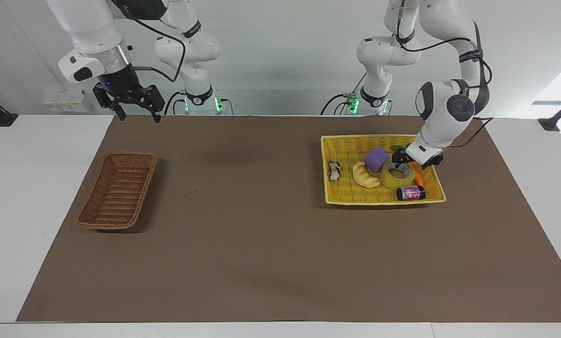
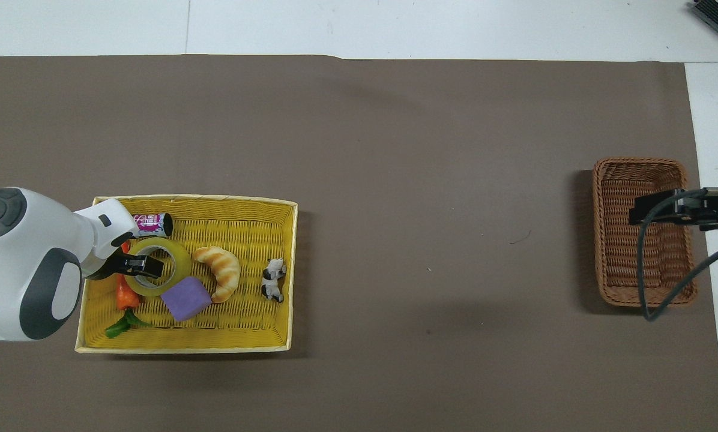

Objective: Move tape to another basket
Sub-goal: 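Close the left gripper on the tape roll's rim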

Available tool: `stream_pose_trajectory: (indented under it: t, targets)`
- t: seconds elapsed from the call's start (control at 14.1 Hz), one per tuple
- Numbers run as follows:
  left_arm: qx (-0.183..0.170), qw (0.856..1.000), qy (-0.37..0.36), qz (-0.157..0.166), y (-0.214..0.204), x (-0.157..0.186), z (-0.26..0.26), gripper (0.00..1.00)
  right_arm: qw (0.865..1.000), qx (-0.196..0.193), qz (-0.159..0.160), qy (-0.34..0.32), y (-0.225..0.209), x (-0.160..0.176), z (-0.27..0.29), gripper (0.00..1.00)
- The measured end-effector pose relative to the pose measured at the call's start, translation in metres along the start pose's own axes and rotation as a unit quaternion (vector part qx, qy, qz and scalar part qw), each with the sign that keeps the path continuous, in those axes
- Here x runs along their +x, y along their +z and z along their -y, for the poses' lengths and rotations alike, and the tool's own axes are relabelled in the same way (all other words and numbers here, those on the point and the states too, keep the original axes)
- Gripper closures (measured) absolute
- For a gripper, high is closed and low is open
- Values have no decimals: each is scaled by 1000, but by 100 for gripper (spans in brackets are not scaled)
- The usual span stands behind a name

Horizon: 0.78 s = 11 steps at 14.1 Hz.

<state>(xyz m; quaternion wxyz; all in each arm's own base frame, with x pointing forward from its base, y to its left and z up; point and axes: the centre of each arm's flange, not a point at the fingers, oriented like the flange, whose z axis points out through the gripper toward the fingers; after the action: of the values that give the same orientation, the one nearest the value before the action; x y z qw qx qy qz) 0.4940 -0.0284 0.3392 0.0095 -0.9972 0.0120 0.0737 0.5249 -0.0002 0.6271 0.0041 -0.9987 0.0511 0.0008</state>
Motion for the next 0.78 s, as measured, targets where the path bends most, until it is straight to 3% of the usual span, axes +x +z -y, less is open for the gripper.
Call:
stream_pose_trajectory:
  t: [0.21, 0.78]
  targets:
    - [-2, 999, -40, -11, 21, 8, -2, 0, 1000, -1, 10, -3, 2, -2, 2, 0]
    - [-5, 997, -68, -22, 13, 15, 3, 0, 999, -3, 34, -28, 5, -9, 2, 0]
